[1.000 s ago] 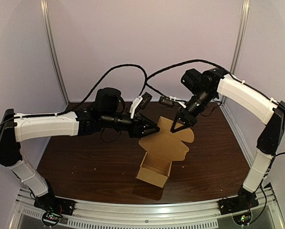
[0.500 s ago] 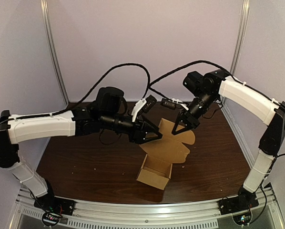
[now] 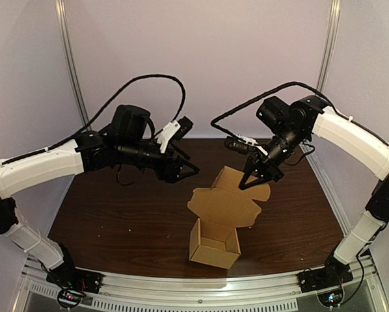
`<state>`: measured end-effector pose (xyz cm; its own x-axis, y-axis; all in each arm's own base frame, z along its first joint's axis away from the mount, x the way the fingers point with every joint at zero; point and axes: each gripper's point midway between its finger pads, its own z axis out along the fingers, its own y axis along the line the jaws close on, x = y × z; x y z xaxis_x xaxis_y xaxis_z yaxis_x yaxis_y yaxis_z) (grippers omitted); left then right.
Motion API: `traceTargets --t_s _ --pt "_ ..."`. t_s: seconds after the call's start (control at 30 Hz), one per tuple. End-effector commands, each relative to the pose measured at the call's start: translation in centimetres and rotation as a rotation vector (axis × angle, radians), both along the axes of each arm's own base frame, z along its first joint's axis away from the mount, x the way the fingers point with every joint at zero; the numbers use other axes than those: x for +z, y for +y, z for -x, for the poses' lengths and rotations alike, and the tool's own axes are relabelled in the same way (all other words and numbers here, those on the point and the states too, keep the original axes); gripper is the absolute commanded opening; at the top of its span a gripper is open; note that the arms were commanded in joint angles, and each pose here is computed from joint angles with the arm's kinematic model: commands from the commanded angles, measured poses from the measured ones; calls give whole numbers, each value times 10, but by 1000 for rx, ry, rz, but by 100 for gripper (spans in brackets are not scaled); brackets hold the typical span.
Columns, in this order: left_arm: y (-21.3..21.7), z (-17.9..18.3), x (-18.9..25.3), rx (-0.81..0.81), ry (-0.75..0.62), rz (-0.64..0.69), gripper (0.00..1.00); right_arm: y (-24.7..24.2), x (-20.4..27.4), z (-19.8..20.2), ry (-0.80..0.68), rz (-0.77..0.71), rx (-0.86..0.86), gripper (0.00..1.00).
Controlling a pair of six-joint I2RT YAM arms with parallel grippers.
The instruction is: Fold the paper box
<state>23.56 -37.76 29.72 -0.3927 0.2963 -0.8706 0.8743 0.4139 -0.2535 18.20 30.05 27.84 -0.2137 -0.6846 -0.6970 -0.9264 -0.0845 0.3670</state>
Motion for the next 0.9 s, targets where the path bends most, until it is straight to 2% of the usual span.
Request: traceTargets --t_s 0.0,0.27,0.6,0.87 --pt "-24 7 -12 -93 52 15 67 -2 1 10 4 9 20 0" --pt "-46 32 -10 -246 98 83 67 -1 -8 5 -6 39 4 0" --pt "-62 38 -5 -310 155 173 61 4 -10 4 10 33 17 0" --pt "-74 50 -11 -377 189 177 61 6 -6 3 5 26 11 0"
